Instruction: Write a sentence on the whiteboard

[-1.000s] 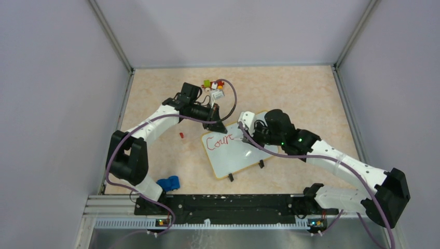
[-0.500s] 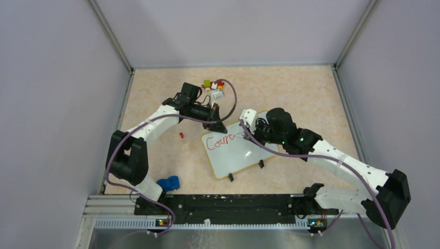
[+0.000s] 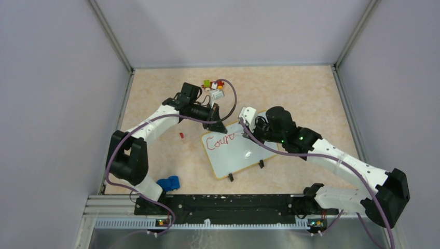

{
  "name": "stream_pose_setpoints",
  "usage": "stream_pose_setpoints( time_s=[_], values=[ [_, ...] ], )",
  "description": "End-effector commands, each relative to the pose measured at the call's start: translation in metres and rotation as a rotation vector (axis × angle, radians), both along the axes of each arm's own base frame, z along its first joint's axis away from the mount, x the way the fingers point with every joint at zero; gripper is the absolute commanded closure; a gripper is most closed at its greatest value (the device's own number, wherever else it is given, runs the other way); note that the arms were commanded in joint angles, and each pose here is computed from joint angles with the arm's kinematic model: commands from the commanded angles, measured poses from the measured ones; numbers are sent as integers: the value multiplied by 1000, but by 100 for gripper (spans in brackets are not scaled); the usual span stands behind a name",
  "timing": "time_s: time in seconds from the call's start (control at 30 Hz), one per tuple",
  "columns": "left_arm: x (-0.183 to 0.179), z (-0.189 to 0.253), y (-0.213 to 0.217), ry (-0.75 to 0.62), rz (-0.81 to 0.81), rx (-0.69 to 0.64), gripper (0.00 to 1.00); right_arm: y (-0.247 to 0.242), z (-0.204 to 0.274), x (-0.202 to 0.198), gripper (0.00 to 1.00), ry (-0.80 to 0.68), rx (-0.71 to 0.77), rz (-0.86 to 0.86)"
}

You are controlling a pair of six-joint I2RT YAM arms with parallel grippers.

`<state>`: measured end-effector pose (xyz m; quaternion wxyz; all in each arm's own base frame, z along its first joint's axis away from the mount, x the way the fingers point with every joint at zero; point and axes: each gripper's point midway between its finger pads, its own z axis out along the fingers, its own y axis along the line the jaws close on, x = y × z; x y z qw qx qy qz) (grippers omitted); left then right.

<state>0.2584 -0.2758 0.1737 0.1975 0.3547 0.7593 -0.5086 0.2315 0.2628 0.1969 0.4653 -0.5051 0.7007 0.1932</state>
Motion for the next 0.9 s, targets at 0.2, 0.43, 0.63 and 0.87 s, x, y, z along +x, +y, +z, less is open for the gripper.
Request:
stream_pose_setpoints(
  time_s=[0.2, 0.43, 0.63, 0.87],
  values=[
    [-7, -22, 2, -2, -22, 42, 100, -5, -8, -1, 100, 15, -14, 2],
    [-6, -21, 2, -2, -22, 41, 100, -11, -14, -4, 100, 17, -33, 1],
    [-7, -21, 2, -3, -22, 42, 100, -16, -12, -6, 100, 6, -36, -11],
    [-7, -20, 2, -2, -22, 38, 100, -16, 8, -8, 100, -15, -9, -2]
  ],
)
